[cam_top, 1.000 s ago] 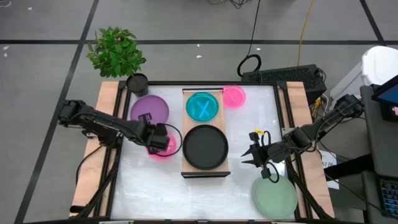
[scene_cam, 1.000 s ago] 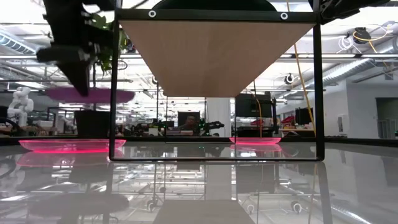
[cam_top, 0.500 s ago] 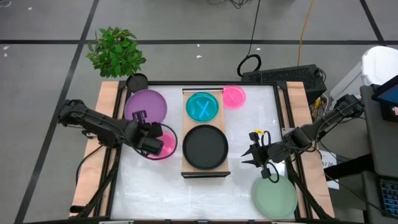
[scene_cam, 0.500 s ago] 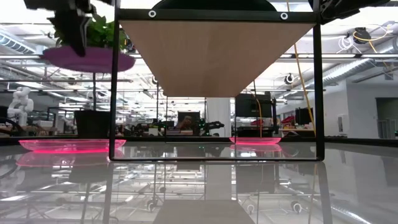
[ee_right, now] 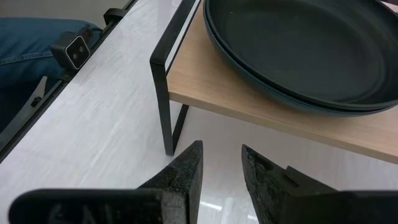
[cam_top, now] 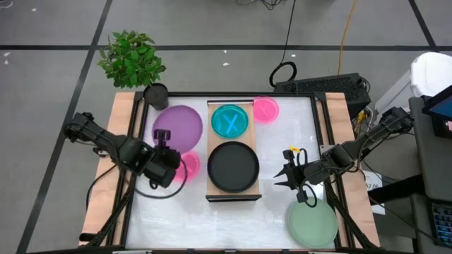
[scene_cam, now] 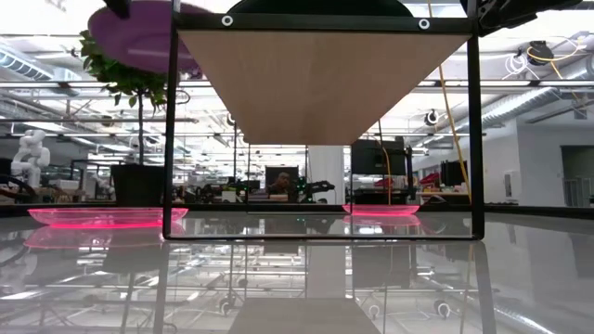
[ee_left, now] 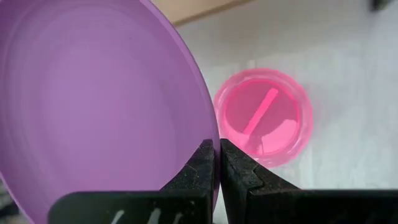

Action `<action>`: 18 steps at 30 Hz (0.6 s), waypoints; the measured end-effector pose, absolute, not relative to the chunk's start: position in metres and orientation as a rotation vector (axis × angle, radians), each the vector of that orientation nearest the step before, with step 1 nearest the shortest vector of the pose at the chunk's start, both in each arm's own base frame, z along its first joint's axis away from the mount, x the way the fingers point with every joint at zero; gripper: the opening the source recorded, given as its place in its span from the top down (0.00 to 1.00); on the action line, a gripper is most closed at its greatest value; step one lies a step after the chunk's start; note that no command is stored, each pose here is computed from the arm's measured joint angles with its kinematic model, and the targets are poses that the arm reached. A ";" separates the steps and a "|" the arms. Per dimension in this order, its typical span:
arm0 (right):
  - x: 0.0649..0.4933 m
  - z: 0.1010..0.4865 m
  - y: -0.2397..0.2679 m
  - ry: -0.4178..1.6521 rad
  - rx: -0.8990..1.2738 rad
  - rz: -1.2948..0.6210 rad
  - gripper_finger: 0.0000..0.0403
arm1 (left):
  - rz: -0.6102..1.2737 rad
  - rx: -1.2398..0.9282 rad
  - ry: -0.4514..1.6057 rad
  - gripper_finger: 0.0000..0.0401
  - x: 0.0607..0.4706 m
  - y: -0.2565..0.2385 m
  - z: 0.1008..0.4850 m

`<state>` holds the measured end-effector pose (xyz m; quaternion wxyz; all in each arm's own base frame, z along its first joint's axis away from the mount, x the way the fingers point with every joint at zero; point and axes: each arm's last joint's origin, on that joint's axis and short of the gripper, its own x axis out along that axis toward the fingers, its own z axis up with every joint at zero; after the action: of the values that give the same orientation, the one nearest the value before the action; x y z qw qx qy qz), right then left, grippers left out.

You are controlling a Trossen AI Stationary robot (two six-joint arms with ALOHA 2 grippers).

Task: Place and stack plates onto a shelf
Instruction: Stack the purple plate on top of the black plate

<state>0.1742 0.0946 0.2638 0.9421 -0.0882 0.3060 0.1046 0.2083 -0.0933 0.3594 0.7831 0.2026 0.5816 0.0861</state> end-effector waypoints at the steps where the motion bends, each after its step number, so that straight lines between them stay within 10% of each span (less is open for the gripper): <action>1: 0.174 0.264 0.095 0.624 -0.180 0.213 0.77 | 0.163 0.458 1.248 0.97 0.208 -0.095 0.362; 18: 0.174 0.264 0.094 0.623 -0.182 0.207 0.77 | -0.151 0.734 0.936 0.97 0.228 -0.121 0.378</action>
<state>0.1743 0.0944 0.2638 0.9425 -0.0892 0.3056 0.1017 0.2284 -0.1213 0.3780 0.8255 0.3454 0.4406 -0.0710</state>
